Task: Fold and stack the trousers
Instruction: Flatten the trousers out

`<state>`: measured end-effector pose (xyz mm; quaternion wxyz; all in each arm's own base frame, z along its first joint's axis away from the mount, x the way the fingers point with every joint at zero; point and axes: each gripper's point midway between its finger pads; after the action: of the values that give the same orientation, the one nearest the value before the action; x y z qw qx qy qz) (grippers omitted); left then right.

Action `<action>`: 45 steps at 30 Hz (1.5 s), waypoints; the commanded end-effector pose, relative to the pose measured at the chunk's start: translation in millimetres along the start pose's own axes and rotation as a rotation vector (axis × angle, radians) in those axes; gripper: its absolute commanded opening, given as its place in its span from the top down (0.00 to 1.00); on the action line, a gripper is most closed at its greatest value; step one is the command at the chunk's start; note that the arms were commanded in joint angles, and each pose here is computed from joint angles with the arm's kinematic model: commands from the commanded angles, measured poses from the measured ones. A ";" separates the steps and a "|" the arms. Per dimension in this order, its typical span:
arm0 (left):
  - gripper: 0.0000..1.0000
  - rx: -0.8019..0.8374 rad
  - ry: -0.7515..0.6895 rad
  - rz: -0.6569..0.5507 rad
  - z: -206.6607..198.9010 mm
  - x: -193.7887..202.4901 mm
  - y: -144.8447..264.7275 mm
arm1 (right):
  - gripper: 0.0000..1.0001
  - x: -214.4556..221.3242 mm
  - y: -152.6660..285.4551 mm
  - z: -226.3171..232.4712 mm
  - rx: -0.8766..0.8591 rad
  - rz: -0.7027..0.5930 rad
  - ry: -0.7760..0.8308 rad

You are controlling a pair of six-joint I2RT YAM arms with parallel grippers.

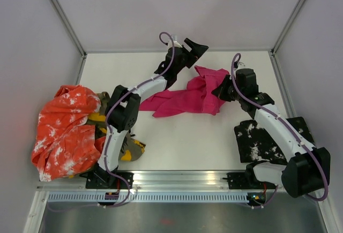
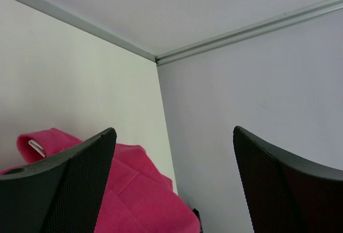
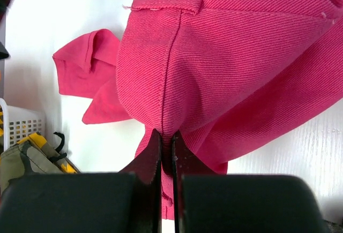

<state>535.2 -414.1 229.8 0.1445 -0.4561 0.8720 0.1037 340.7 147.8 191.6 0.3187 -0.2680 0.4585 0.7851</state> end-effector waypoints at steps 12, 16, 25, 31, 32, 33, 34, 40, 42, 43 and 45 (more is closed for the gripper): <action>0.04 -0.482 -0.022 -0.023 25.3 -9.6 67.4 | 1.00 -3.8 -5.1 -13.9 0.076 -0.032 -0.011; 0.05 -0.524 -0.004 0.029 52.0 3.6 63.3 | 1.00 -4.5 -3.1 -11.4 0.063 -0.034 -0.002; 0.11 -0.440 0.029 0.080 61.2 25.6 15.3 | 1.00 -2.0 0.0 -4.2 0.019 -0.023 0.008; 0.17 -0.431 0.048 0.090 70.8 32.7 1.2 | 1.00 -4.0 4.1 -0.3 0.002 -0.031 0.021; 0.17 -0.422 0.051 0.100 70.9 35.2 -2.2 | 1.00 -2.8 4.4 0.4 -0.002 -0.028 0.024; 0.17 -0.390 0.058 0.100 59.5 33.4 -8.7 | 1.00 -3.1 5.3 1.4 -0.009 -0.028 0.025; 0.18 -0.383 0.068 0.107 59.7 35.7 -12.5 | 1.00 -2.9 6.0 1.6 -0.012 -0.028 0.036; 0.61 -0.285 0.100 0.132 44.8 50.2 -33.8 | 1.00 4.3 9.1 -3.4 -0.002 -0.018 0.063; 0.98 -0.275 0.143 0.137 41.7 47.8 -34.1 | 1.00 4.5 9.2 -7.4 0.019 -0.020 0.066; 0.98 -0.277 0.153 0.128 42.6 36.1 -33.1 | 1.00 4.2 8.7 -9.7 0.031 -0.022 0.066; 0.98 -0.278 0.110 0.099 38.6 5.5 -24.7 | 1.00 1.9 4.4 -13.3 0.052 -0.025 0.067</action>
<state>544.0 -439.0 146.7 0.0136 -0.4227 0.8717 0.2475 334.3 138.6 182.4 0.3120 -0.2807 0.4798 0.7705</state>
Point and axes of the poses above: each gripper's point midway between its finger pads, its own y axis back along the fingers, its own z axis along the line the jaws close on, x = y × z, and after that the axes turned 5 degrees about y, right-handed
